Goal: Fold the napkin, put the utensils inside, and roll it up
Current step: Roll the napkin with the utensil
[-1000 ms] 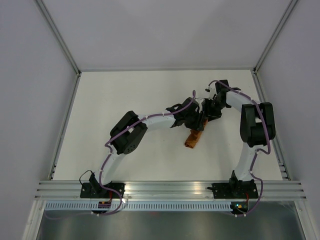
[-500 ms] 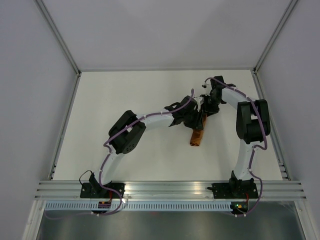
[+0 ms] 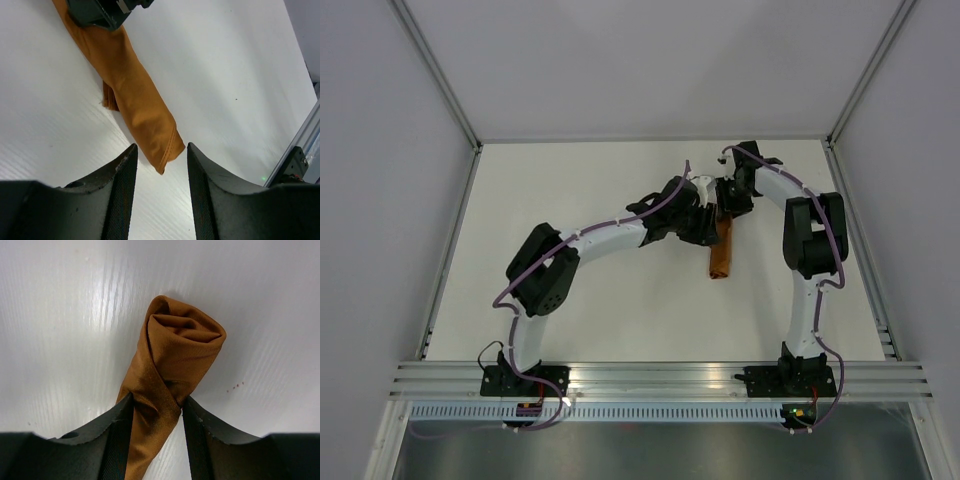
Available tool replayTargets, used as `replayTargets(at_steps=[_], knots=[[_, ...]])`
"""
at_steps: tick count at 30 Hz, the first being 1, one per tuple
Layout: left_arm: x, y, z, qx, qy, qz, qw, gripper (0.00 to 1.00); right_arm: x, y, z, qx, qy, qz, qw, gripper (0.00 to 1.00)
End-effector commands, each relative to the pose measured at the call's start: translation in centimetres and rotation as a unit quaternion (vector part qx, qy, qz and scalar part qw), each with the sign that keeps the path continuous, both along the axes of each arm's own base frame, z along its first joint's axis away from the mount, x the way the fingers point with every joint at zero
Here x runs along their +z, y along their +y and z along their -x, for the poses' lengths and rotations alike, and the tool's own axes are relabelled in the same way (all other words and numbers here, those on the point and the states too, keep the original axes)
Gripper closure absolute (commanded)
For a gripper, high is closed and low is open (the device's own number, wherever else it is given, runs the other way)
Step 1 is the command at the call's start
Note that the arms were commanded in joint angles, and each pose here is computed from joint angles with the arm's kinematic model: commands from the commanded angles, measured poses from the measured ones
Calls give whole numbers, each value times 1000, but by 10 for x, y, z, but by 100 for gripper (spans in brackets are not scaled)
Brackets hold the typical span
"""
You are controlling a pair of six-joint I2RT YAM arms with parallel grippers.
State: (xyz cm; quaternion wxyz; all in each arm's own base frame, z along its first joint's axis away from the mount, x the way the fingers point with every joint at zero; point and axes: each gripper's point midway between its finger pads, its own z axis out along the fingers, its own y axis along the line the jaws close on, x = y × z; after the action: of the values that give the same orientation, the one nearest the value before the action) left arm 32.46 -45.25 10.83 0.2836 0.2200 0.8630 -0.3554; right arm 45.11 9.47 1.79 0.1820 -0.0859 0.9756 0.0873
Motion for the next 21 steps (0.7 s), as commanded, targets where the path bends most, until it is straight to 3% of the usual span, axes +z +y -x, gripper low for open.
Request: replayTargets(at_steps=[1, 21], knots=[[36, 11, -2, -7, -35, 26, 999, 51, -4, -8, -14, -12, -2, 34, 999, 50], [51, 40, 1, 0, -34, 31, 999, 50, 12, 11, -51, 27, -45, 47, 998, 40]])
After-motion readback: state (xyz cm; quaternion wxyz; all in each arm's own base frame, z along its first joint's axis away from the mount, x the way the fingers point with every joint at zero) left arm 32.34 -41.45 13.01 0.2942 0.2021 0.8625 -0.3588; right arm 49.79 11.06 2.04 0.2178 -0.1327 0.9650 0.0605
